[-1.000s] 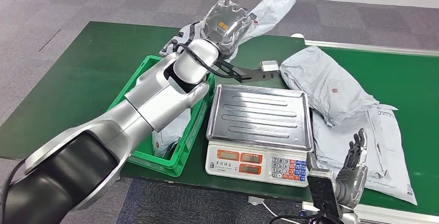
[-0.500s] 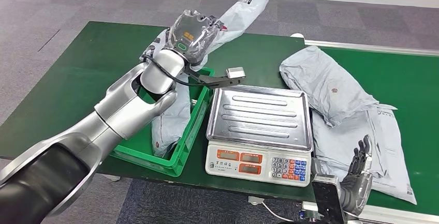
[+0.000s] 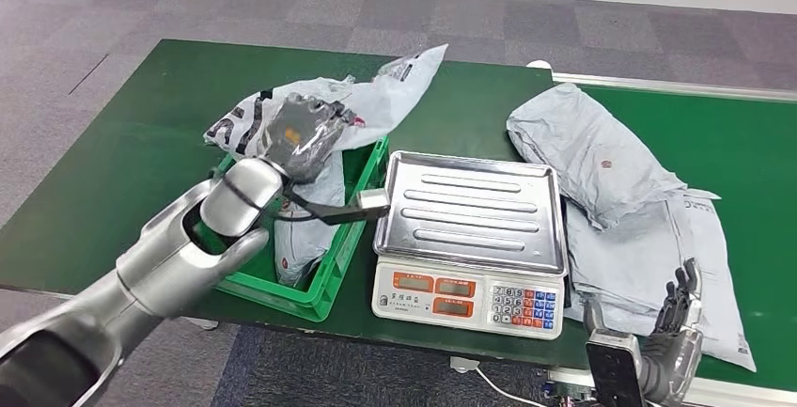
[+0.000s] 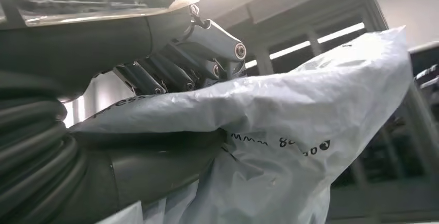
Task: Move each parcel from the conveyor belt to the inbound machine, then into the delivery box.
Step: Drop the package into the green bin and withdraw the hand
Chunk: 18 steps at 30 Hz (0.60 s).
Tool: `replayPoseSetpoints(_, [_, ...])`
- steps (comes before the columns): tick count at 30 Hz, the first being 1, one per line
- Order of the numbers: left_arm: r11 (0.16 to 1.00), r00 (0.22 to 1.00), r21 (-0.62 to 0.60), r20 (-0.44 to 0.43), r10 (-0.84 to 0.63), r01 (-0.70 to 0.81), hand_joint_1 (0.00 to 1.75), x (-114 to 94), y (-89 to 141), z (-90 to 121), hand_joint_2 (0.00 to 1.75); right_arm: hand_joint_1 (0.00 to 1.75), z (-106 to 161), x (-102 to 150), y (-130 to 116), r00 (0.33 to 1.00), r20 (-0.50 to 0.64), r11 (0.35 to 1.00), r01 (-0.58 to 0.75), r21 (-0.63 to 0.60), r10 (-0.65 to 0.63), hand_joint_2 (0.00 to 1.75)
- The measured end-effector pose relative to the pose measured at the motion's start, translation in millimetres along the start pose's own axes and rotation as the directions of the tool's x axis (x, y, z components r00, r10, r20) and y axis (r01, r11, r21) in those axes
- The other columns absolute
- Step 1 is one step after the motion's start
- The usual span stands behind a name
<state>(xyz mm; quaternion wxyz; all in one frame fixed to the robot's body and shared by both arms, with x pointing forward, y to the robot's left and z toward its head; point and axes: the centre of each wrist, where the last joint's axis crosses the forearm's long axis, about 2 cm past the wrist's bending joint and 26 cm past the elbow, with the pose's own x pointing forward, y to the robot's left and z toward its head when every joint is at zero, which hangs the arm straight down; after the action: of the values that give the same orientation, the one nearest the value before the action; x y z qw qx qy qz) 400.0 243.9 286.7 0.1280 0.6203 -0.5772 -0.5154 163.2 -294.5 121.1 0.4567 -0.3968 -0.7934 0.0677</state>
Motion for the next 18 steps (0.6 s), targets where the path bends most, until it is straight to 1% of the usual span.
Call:
replayPoseSetpoints(4, [0.998, 0.997, 0.033, -0.057, 0.058, -0.057, 1.75, -9.6, -3.7, 58.3, 1.75, 0.00, 7.3, -0.2, -8.4, 1.000, -0.002, 1.000, -0.014, 0.003, 0.014, 1.75])
replayPoseSetpoints(6, [0.997, 0.994, 0.023, -0.085, 0.070, -0.068, 1.75, -10.9, -6.0, 85.9, 1.75, 0.00, 9.7, 0.2, -11.1, 1.000, -0.001, 1.000, -0.017, 0.003, 0.017, 1.75])
replayPoseSetpoints(8, [0.997, 0.992, -0.007, -0.097, 0.077, -0.078, 1.75, -9.8, -6.9, 108.2, 1.75, 0.00, 10.6, 0.4, -12.9, 1.000, -0.003, 1.000, -0.023, 0.001, 0.023, 1.75])
replayPoseSetpoints(13, [0.979, 0.991, -0.151, -0.051, 0.128, -0.134, 1.75, -4.1, -5.1, 147.9, 1.75, 0.00, 9.7, 0.5, -15.7, 1.000, -0.003, 1.000, -0.027, -0.002, 0.027, 1.75])
replayPoseSetpoints(18, [0.952, 0.983, -0.246, -0.024, 0.182, -0.182, 1.75, -1.6, -2.9, 176.0, 1.75, 0.00, 10.5, 0.1, -16.4, 1.000, 0.007, 1.000, -0.028, 0.001, 0.028, 1.75])
